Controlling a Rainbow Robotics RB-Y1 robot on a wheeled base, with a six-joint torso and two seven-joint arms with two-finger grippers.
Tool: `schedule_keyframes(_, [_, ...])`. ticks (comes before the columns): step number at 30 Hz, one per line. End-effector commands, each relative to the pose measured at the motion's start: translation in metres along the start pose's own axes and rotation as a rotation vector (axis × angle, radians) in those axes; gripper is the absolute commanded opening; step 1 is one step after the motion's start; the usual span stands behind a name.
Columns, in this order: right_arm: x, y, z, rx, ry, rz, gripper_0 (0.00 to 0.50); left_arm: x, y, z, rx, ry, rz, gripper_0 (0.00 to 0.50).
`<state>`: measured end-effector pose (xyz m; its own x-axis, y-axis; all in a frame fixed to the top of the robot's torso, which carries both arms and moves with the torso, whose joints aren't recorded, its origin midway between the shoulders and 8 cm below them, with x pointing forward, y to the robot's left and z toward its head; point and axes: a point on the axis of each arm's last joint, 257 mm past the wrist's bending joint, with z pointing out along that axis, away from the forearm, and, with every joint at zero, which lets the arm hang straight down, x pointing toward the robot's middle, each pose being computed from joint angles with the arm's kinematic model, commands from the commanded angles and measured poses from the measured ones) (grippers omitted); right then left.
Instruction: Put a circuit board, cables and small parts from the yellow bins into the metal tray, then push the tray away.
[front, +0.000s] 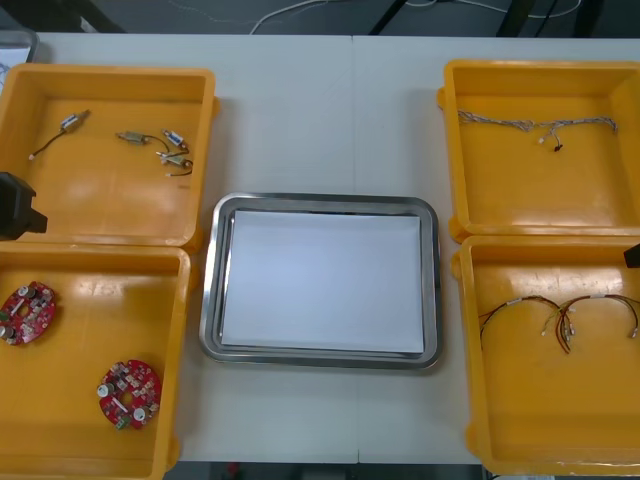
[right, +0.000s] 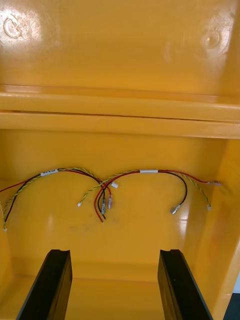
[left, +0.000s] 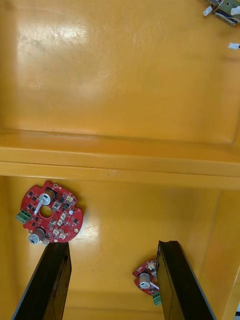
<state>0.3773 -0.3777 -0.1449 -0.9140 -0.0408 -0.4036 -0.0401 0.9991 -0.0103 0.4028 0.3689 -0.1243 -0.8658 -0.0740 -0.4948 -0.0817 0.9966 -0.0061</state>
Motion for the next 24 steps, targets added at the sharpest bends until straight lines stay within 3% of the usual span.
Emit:
schedule_keyframes(1, [0.0003, -0.0037, -0.0031, -0.007, -0.009, 0.064, 0.500, -0.0121, -0.0099, -0.0048, 0.012, -0.037, 0.076, 0.500])
schedule_keyframes(24, [0.0003, -0.0037, -0.0031, -0.007, -0.009, 0.064, 0.500, -0.0121, -0.0099, -0.0048, 0.012, -0.037, 0.076, 0.500])
